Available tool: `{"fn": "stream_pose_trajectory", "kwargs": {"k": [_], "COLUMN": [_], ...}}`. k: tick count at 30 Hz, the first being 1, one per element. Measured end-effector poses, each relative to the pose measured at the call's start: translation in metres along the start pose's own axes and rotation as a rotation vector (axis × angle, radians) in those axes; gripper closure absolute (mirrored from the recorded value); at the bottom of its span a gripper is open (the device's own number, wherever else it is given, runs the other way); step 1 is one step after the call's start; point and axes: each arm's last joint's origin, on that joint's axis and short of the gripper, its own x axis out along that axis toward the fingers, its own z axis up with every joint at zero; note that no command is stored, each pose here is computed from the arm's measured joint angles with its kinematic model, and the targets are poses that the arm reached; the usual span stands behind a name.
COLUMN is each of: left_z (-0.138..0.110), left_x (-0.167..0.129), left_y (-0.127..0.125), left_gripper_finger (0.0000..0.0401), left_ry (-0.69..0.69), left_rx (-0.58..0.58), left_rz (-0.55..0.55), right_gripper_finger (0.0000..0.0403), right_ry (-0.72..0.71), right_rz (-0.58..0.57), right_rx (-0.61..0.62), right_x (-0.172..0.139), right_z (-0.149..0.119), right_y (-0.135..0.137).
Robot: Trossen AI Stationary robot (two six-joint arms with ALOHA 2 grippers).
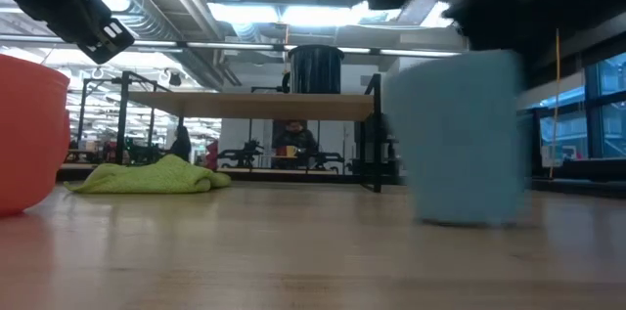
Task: Stack small to large cups/mugs on shelf
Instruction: Put the blue mug on the shelf
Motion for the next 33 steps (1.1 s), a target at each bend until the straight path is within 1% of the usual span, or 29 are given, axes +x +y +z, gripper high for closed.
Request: {"fn": "stream_pose_trajectory", "kwargs": {"k": [5, 7, 12, 15, 17, 20, 28, 33], "left_z": [0.0, 0.001, 0.001, 0.0, -0.002, -0.003, 0.001, 0.005], "left_x": [0.0, 0.0, 0.0, 0.0, 0.0, 0.001, 0.005, 0.01], "left_y": [0.001, 0.002, 0.002, 0.003, 0.004, 0.006, 0.005, 0.005], "left_gripper_finger": [0.0387, 0.0387, 0.0387, 0.0387, 0.0387, 0.0387, 0.0387, 0.0387], "left_ry": [-0.014, -0.019, -0.022, -0.016, -0.001, 0.002, -0.02, -0.032], "left_rx": [0.0, -0.001, -0.026, -0.028, -0.03, -0.038, -0.086, -0.106], "left_rz": [0.043, 0.058, 0.068, 0.081, 0.12, 0.165, 0.169, 0.172], "right_gripper_finger": [0.0366, 0.0369, 0.0375, 0.0372, 0.0371, 0.0374, 0.0371, 0.0371], "right_ry": [0.036, 0.016, -0.049, -0.088, -0.103, -0.142, -0.265, -0.321], "right_rz": [0.144, 0.215, 0.285, 0.31, 0.36, 0.399, 0.569, 0.612], "right_rx": [-0.089, -0.13, -0.22, -0.278, -0.305, -0.361, -0.43, -0.454], "right_x": [0.002, 0.003, -0.006, -0.016, -0.025, -0.038, -0.073, -0.078], "right_z": [0.026, 0.038, 0.078, 0.101, 0.116, 0.137, 0.196, 0.228], "right_y": [0.031, 0.043, 0.063, 0.071, 0.078, 0.083, 0.096, 0.099]}}
